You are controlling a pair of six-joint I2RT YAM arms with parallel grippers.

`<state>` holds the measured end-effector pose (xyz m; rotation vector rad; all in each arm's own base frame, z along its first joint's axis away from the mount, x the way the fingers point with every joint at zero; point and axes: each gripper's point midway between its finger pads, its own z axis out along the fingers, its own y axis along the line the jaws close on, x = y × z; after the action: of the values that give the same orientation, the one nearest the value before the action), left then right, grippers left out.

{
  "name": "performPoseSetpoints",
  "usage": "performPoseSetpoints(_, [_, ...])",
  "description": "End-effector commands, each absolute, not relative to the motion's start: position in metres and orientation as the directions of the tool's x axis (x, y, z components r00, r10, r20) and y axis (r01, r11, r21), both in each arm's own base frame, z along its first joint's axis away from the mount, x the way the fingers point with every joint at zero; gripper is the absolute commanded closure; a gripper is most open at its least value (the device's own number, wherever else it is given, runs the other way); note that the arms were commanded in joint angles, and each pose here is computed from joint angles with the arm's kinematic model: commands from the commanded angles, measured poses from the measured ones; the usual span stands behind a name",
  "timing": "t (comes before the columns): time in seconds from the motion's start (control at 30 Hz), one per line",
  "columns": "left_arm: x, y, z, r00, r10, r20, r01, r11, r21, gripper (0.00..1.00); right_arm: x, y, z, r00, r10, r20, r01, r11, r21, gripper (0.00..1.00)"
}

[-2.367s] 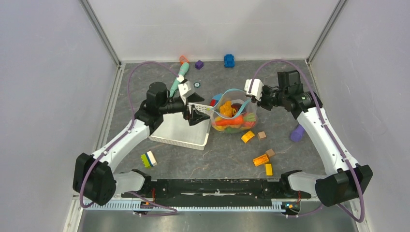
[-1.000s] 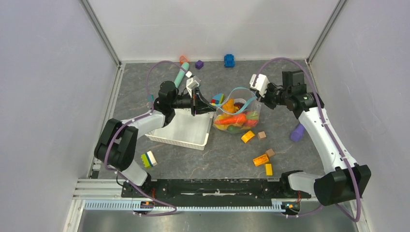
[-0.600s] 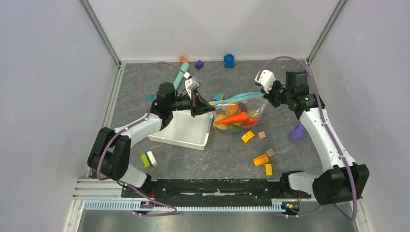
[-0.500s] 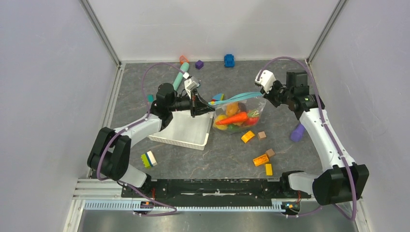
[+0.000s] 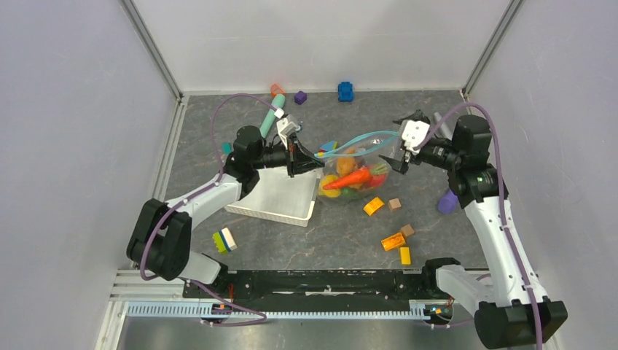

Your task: Place the food in the zip-top bag and seal the zipper

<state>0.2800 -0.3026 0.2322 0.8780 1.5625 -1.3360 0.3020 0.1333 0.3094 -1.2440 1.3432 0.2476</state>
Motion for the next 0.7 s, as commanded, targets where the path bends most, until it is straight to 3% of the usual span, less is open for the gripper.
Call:
performPoseSetpoints(0.0, [0.275, -0.304, 0.264, -0.246, -0.053, -0.968, 0.956, 0.152, -0.251, 0.98, 0.269, 0.182, 0.362, 0.502, -0.210, -0.839, -0.793, 0.277, -0.543, 0.02])
performPoseSetpoints(0.13, [0.272, -0.304, 0.263, -0.223, -0.026, -0.974, 0.964, 0.146, -0.224, 0.98, 0.269, 0.214, 0.366, 0.472, -0.173, -0.864, -0.836, 0.222, -0.501, 0.02])
performPoseSetpoints(0.3, [0.266, -0.303, 0.263, -0.173, 0.019, -0.985, 0.977, 0.133, -0.169, 0.98, 0.271, 0.258, 0.337, 0.457, -0.274, -0.846, -0.873, 0.044, -0.485, 0.05])
performPoseSetpoints(0.67, [0.258, -0.303, 0.263, -0.105, 0.074, -0.992, 0.990, 0.107, -0.097, 0.98, 0.272, 0.305, 0.290, 0.446, -0.425, -0.788, -0.894, -0.159, -0.419, 0.33])
